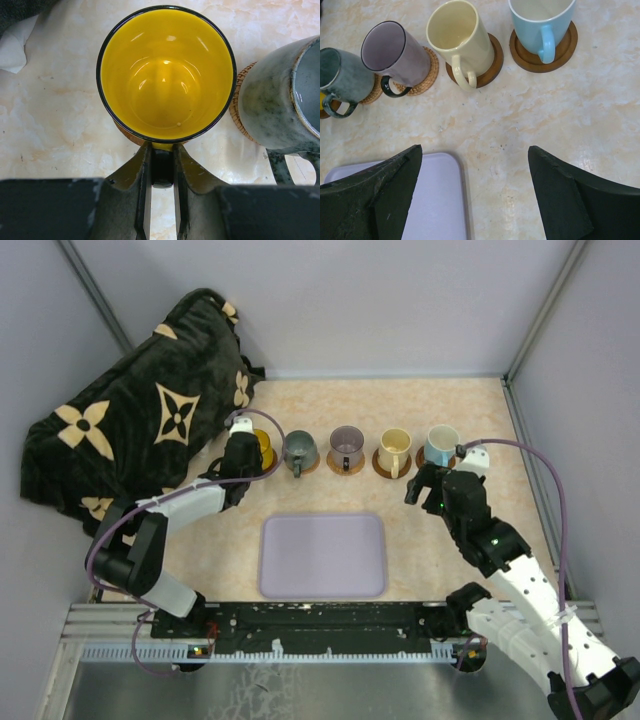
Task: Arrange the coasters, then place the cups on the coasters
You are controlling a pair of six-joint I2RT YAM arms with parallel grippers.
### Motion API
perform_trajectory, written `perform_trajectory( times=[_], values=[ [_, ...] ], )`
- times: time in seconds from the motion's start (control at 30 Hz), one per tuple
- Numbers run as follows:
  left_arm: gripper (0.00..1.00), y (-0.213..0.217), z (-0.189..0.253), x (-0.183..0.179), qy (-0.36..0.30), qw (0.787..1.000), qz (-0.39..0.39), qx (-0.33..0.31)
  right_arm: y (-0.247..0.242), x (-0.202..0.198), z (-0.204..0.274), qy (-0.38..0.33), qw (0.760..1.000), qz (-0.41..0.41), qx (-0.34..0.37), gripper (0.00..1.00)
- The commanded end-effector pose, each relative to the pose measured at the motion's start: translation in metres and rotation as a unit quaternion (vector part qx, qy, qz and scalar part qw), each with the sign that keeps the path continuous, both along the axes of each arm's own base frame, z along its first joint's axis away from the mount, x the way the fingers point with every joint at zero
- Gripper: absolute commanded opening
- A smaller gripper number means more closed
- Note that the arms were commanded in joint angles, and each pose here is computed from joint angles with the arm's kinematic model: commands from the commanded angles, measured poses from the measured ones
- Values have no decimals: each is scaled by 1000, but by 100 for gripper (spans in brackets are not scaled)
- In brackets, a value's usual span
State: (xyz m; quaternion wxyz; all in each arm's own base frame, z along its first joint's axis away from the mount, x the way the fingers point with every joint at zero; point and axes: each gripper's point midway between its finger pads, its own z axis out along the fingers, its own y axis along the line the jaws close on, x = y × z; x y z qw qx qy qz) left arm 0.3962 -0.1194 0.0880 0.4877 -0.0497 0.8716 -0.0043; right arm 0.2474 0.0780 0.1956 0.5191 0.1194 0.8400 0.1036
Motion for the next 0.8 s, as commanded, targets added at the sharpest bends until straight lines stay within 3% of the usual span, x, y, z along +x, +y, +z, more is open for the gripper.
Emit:
perform_trajectory(
  times=[0.0,0.13,0.43,0.77],
  values=[
    [12,5,20,9,-22,1000,20,-7,3,6,10,-18,1000,0,13,87],
    [24,6,19,9,-16,1000,22,-3,4,6,11,-19,1000,1,14,87],
    [39,6,21,9,-19,1000,21,-2,5,7,9,-16,1000,3,16,87],
    [45,6,27,9,-24,1000,19,0,5,7,6,-12,1000,3,13,87]
  ],
)
